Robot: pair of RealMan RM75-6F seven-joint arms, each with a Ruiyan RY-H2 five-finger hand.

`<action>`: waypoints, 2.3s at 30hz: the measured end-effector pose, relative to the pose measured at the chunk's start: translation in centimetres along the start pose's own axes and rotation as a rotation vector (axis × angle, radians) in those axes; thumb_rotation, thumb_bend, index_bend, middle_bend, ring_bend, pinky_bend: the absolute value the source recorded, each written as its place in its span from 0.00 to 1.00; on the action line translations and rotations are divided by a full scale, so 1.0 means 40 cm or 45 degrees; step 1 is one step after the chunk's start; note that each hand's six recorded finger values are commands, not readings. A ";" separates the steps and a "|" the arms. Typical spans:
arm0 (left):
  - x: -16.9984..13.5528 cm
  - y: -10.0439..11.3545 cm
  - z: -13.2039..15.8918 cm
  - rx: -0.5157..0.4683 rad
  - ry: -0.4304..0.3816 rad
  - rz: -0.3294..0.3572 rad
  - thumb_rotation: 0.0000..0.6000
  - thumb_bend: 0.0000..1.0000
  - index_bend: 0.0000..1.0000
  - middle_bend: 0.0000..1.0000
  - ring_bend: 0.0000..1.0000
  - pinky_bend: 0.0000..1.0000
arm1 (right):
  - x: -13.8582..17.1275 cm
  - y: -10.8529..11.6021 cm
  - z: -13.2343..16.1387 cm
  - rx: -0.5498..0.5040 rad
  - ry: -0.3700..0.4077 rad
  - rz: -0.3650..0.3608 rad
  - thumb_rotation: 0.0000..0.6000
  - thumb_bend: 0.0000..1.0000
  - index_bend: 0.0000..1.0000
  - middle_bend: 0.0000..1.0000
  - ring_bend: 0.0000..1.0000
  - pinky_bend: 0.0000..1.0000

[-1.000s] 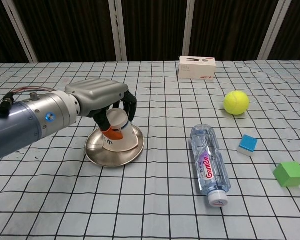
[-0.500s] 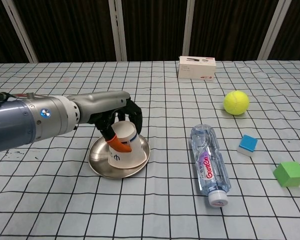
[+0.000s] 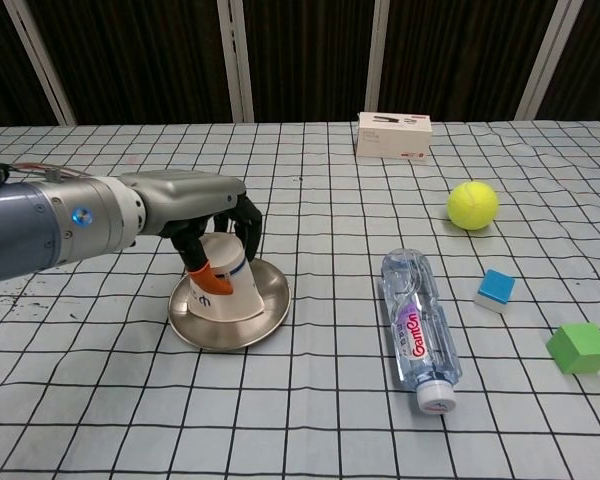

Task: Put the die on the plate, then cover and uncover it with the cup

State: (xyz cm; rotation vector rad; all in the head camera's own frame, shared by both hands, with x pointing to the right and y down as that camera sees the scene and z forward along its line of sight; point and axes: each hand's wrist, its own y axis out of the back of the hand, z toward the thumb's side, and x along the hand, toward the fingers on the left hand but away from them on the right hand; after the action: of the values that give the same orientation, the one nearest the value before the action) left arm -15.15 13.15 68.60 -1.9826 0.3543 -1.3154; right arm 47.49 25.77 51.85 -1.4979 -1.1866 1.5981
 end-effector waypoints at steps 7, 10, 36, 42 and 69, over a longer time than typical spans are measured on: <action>0.009 0.011 -0.004 0.155 0.026 0.104 1.00 0.43 0.62 0.50 0.46 0.52 | 0.000 -0.001 0.000 0.000 0.000 0.002 1.00 0.13 0.13 0.14 0.10 0.02; 0.010 0.014 0.003 0.142 0.006 0.129 1.00 0.43 0.62 0.50 0.46 0.52 | -0.001 -0.003 -0.001 0.000 -0.002 0.005 1.00 0.13 0.13 0.14 0.10 0.02; -0.050 0.128 -0.185 -0.088 0.151 0.258 1.00 0.44 0.62 0.49 0.46 0.51 | -0.001 -0.008 0.005 0.010 0.000 0.011 1.00 0.13 0.13 0.14 0.10 0.02; -0.031 0.128 -0.277 -0.090 0.263 0.279 1.00 0.44 0.62 0.49 0.46 0.51 | -0.002 -0.014 0.007 0.019 0.000 0.018 1.00 0.13 0.13 0.14 0.10 0.02; 0.026 0.047 -0.340 -0.230 0.413 0.202 1.00 0.44 0.54 0.45 0.43 0.53 | -0.004 -0.016 0.005 0.020 -0.004 0.021 1.00 0.13 0.13 0.14 0.10 0.02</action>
State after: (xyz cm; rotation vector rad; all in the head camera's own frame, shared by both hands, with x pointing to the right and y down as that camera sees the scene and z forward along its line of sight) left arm -26.43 5.60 71.00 -1.8372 0.7928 -1.5464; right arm 47.25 25.85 52.47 -1.4999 -1.1638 1.6176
